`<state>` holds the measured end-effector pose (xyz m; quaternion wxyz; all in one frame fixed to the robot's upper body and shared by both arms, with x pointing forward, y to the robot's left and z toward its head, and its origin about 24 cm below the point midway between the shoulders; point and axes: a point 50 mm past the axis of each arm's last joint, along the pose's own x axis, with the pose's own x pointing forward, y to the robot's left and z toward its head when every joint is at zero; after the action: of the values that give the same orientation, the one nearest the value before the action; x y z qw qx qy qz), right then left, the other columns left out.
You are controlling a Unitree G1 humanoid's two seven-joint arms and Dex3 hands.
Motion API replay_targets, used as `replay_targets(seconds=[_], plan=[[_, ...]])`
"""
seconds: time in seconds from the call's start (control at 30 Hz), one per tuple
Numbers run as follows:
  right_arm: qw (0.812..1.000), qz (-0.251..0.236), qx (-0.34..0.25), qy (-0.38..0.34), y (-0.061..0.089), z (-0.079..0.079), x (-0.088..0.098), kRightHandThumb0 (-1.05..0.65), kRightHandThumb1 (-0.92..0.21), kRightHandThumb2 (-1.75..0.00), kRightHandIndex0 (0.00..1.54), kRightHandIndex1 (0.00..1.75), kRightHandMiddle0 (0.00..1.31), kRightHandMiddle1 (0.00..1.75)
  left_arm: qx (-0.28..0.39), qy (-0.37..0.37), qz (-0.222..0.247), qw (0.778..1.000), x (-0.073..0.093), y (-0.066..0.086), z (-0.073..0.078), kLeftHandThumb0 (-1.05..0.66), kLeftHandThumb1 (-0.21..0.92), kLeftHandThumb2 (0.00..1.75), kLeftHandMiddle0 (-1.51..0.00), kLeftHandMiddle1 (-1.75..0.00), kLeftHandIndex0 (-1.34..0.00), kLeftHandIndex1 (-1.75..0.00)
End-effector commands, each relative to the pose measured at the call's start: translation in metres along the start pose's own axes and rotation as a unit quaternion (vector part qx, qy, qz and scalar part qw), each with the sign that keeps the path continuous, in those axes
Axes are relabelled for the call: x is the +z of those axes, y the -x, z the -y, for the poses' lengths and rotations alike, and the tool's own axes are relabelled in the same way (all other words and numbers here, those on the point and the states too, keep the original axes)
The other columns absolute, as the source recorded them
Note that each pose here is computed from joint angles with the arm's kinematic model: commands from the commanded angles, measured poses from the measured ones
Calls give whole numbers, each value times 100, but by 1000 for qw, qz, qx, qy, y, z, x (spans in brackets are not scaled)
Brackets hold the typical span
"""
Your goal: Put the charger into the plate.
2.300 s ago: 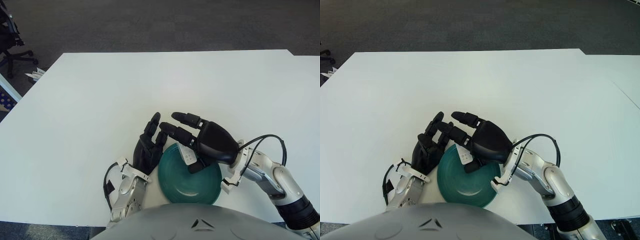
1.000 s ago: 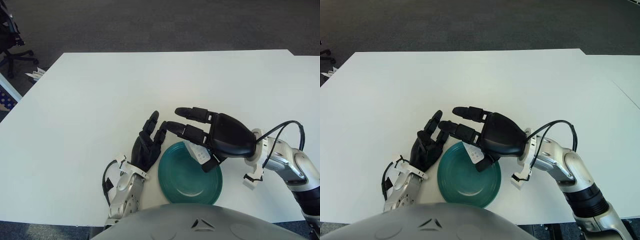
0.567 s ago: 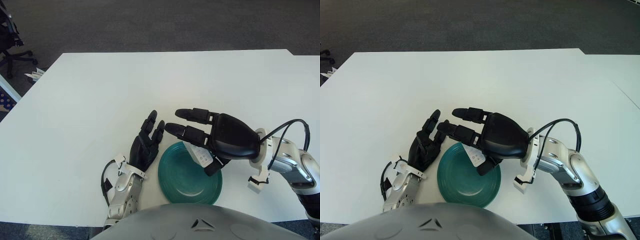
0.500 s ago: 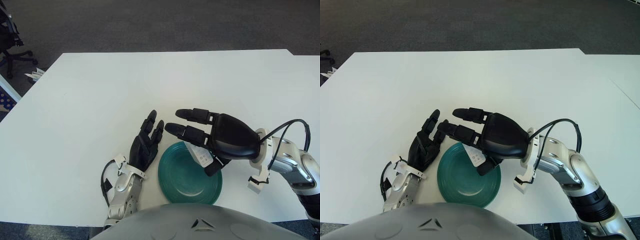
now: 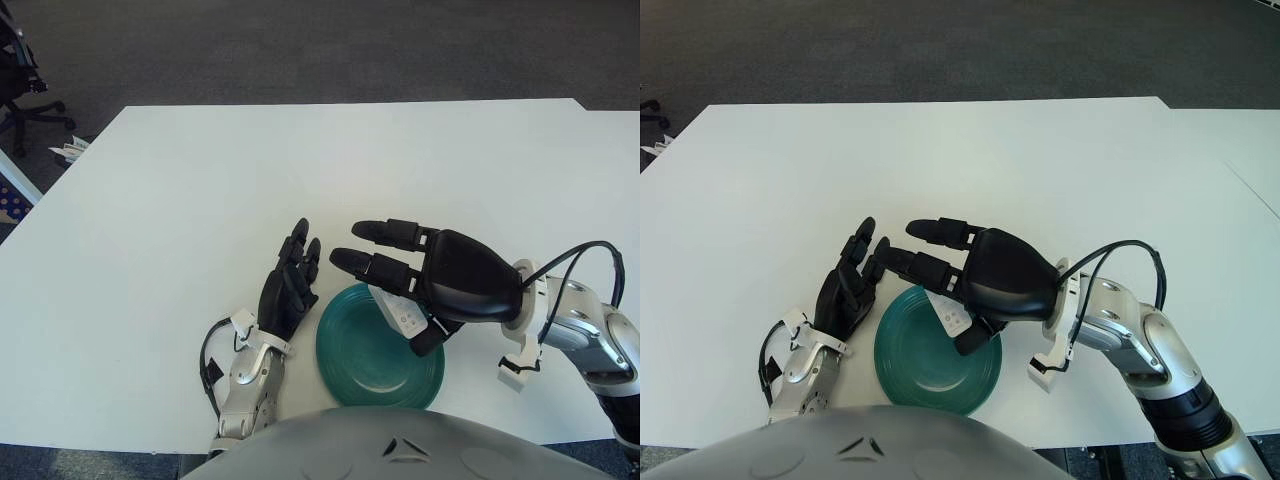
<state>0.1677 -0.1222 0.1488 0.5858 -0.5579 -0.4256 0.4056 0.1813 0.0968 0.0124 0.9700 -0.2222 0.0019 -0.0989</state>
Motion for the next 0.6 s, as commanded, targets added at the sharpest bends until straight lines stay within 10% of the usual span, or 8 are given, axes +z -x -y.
replay_targets(seconds=[0.0,0.57], plan=[[1000,7,18,-2,1,0,-1,-105,-92,-96,0,0,0,0,27,34,-22,999,-6,-1,7,-102,92,116,0,0,-3,-1],[996,17,83,0,4,-6,-4,-105,-92,-85,0,0,0,0,50,93,-30,994,-6,-1,10,-103,92,115,-3,-1,-6,-5]])
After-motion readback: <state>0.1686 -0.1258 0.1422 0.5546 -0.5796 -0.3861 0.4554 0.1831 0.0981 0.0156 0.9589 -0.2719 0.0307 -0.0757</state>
